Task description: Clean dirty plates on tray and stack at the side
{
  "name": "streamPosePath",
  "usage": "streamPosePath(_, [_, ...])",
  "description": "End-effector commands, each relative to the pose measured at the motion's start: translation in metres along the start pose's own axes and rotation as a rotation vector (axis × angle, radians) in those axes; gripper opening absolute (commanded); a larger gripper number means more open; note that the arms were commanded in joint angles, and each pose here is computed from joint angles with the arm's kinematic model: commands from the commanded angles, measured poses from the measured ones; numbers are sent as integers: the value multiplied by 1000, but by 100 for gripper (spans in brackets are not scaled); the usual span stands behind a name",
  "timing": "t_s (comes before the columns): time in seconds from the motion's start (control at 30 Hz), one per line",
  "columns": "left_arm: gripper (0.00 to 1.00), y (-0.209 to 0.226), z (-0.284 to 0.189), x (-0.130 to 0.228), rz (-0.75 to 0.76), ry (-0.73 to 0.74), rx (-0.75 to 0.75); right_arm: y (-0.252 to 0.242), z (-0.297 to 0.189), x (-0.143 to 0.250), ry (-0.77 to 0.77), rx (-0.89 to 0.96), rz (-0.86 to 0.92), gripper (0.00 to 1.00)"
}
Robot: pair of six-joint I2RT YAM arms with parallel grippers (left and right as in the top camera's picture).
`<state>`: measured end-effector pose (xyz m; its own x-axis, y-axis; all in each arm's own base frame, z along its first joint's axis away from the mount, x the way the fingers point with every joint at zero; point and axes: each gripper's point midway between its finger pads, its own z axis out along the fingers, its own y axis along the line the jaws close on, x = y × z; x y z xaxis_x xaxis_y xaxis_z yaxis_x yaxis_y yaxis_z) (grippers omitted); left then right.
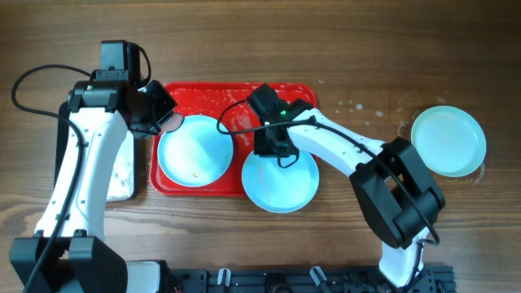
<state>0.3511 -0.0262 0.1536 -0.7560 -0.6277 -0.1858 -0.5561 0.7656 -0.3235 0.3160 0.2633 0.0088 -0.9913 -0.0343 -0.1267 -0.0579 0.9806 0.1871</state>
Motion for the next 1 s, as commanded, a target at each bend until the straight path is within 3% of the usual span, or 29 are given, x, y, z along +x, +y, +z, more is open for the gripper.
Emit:
streamPosePath(0.0, [4,3,4,2,20,7,-17,-12,11,-13,-56,49,14,22])
streamPosePath(0.37, [4,4,4,2,19,9,-19,-47,1,-72,-224,69,42,23])
streamPosePath(0.67, [4,4,4,3,20,10,-20,-51,-7,-103,-309,32,-46,28])
streamPosePath(0.77, [4,7,4,4,19,14,-33,-28,-18,-103,-273,-67,-92,29])
streamPosePath(0.97, [4,17,3,8,14,24,-84,40,-85,-115,-306,-255,-226,32])
